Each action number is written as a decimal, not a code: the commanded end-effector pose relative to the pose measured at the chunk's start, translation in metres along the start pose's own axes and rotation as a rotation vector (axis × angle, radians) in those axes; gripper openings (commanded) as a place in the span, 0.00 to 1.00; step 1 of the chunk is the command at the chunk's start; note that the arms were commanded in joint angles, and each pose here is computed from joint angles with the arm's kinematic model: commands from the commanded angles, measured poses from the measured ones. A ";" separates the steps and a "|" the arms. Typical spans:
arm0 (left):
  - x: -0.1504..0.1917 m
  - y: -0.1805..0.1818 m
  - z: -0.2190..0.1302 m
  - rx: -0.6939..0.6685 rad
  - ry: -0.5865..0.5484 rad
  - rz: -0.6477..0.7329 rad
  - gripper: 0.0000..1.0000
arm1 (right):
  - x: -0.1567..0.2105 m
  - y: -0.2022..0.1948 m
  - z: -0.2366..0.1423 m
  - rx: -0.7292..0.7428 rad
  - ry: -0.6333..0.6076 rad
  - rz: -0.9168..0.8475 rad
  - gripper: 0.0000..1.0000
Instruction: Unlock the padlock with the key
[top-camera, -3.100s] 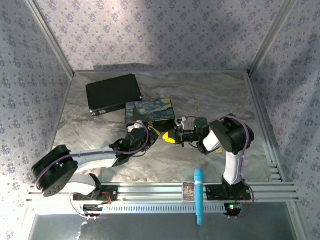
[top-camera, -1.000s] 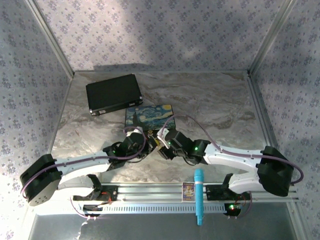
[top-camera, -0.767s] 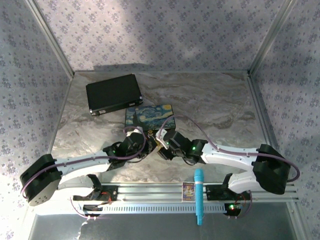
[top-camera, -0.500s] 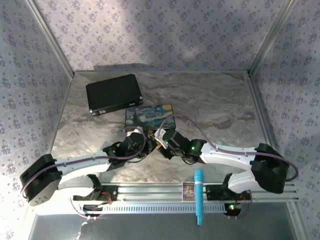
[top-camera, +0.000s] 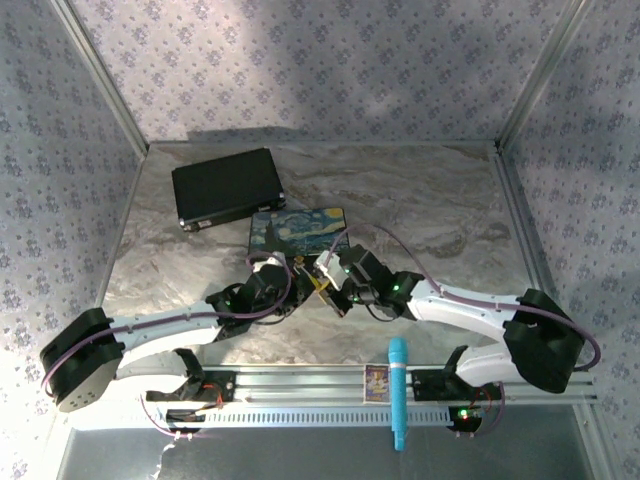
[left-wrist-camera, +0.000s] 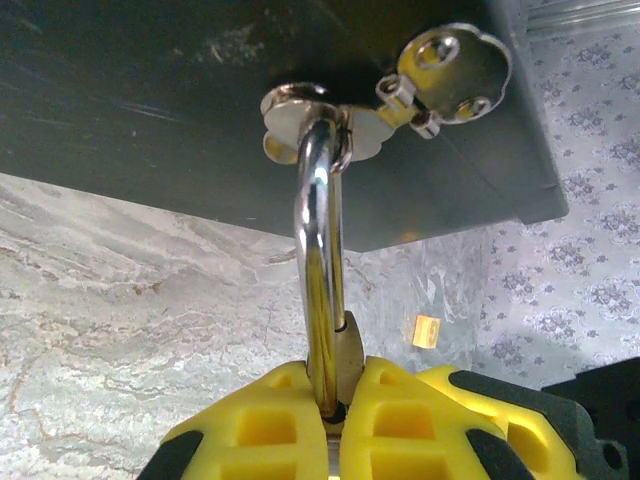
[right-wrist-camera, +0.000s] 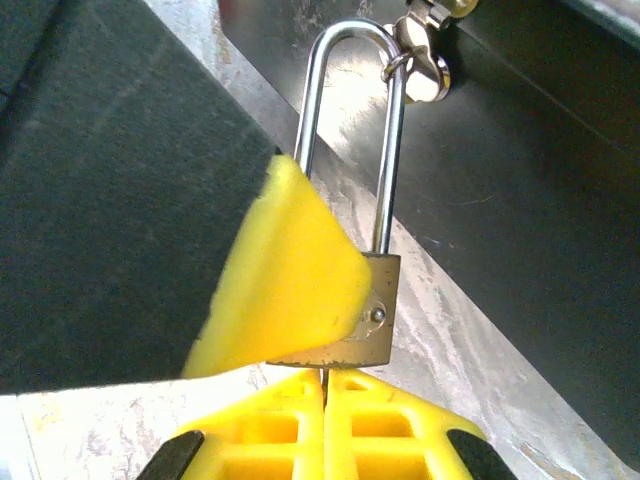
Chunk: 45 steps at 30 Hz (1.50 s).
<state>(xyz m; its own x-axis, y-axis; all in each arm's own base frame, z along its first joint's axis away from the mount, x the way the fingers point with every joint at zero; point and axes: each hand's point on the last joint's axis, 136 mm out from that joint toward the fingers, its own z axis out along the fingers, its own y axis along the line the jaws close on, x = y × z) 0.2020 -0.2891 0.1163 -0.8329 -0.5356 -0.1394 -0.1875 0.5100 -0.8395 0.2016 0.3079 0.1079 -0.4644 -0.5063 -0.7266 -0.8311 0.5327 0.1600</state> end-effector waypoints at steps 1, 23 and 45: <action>0.009 -0.023 -0.005 0.083 0.042 0.008 0.00 | 0.000 -0.010 -0.002 -0.021 -0.036 0.087 0.05; 0.014 -0.006 -0.003 0.046 0.042 0.007 0.00 | 0.016 -0.046 -0.021 0.027 -0.096 0.368 0.32; 0.019 0.069 0.008 -0.242 0.063 0.133 0.00 | 0.006 -0.099 -0.027 0.431 0.126 0.660 0.90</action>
<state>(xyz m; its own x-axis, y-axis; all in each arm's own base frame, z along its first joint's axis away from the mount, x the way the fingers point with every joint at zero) 0.1789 -0.2722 0.0547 -0.8727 -0.4618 -0.1587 -0.2181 0.6594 -0.7195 0.2781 0.2456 0.1293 -0.8275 -0.0250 -0.5610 -0.2618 0.9010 0.3460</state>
